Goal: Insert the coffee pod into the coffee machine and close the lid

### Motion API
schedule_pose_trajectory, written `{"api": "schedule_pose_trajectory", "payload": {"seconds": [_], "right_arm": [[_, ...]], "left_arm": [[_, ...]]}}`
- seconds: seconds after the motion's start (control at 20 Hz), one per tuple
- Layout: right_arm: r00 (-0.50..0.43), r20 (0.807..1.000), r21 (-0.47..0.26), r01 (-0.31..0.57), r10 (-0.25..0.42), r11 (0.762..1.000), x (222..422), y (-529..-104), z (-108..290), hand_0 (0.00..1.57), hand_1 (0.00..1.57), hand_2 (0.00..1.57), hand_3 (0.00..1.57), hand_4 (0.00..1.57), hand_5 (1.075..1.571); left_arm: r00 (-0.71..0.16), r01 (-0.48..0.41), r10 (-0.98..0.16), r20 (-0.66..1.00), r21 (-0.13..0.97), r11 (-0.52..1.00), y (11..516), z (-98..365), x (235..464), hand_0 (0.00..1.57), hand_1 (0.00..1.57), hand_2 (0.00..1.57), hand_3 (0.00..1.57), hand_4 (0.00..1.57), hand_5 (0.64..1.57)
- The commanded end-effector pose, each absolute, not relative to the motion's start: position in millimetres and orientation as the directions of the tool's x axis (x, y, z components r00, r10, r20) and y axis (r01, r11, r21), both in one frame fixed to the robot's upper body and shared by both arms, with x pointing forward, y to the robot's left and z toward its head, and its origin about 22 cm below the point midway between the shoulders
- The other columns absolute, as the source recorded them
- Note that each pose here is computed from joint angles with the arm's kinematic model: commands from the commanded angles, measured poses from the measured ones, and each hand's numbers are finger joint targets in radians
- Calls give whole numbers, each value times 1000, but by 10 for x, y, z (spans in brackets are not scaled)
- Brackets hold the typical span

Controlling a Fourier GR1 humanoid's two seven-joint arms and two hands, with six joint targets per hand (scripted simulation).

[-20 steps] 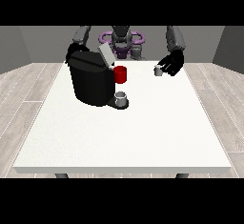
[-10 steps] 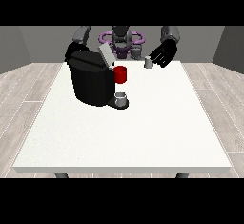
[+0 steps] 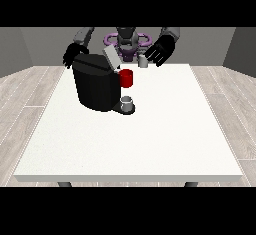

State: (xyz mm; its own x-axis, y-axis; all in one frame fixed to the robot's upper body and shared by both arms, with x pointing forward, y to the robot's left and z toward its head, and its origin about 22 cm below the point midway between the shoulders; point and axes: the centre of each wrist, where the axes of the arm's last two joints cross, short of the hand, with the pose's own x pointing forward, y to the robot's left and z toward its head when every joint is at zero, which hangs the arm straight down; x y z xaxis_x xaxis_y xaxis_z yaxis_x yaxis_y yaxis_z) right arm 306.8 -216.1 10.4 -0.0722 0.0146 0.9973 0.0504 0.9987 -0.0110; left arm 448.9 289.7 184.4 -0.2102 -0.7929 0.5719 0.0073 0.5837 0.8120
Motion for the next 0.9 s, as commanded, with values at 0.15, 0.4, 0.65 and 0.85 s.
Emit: {"api": "schedule_pose_trajectory", "payload": {"seconds": [0.15,0.4,0.65,0.85], "right_arm": [[-115,992,-38,51,44,998,3211,-2089,362,0,0,0,0,541,1571],[-126,992,-23,57,30,998,3150,-2188,364,0,0,0,0,480,1571],[-145,989,-11,72,21,997,3296,-2163,528,0,0,0,0,480,1571],[-150,989,3,59,5,998,3141,-1980,369,0,0,0,0,530,1571]], "left_arm": [[-255,-46,-795,550,815,578,2636,2175,4573,1264,1264,1319,1251,516,1571],[-240,-56,-806,540,822,567,2925,2430,4547,1281,1281,1306,1226,501,1571],[-271,-72,-801,533,819,569,2543,2405,4607,1307,1307,1328,1239,487,1571],[-248,-42,-802,544,821,570,2810,2482,4588,1305,1305,1326,1229,500,1571]]}}
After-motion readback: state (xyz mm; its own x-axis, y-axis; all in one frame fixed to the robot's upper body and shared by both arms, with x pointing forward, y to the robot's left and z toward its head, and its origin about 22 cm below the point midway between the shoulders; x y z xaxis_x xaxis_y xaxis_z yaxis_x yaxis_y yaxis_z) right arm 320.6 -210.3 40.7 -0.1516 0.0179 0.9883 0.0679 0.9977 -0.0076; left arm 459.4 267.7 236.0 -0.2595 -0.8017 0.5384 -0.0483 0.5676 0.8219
